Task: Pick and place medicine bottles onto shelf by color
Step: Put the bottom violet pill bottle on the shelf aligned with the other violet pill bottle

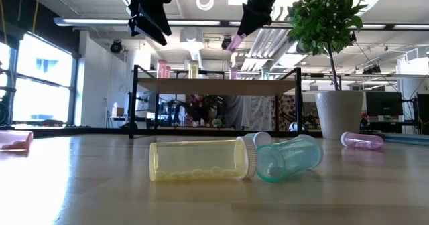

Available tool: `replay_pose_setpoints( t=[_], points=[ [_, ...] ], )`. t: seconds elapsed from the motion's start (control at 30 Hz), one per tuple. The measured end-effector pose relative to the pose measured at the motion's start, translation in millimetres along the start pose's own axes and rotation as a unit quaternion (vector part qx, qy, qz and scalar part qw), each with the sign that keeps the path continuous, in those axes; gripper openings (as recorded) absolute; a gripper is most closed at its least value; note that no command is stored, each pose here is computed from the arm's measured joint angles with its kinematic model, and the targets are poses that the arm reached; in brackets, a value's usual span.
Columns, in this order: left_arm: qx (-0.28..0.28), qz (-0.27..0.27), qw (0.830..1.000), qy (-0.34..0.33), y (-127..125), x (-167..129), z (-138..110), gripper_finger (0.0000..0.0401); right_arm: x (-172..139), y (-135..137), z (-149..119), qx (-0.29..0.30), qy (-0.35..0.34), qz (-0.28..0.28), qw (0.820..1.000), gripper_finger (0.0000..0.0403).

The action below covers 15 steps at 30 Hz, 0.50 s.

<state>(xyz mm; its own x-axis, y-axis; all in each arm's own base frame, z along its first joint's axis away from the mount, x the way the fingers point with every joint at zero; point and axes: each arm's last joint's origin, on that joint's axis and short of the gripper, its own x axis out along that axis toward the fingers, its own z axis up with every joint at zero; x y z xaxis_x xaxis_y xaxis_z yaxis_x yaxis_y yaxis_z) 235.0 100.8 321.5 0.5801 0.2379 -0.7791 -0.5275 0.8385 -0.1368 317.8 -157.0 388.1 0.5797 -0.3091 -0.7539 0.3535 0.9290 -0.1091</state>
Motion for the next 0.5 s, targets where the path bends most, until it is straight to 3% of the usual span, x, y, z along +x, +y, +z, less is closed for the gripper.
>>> replay_pose_setpoints(
  t=[0.33,0.5],
  points=[
    [0.000,0.000,1.000,0.000,0.3,0.0,0.1,0.0195,-10.8,-2.2,7.8,-0.017,-0.007,0.000,1.000,0.0103],
    [-0.006,0.004,1.000,-0.001,4.1,-0.1,0.9,0.0195,-6.0,-3.4,19.9,-0.035,0.025,0.002,0.999,0.0103]
  ],
)
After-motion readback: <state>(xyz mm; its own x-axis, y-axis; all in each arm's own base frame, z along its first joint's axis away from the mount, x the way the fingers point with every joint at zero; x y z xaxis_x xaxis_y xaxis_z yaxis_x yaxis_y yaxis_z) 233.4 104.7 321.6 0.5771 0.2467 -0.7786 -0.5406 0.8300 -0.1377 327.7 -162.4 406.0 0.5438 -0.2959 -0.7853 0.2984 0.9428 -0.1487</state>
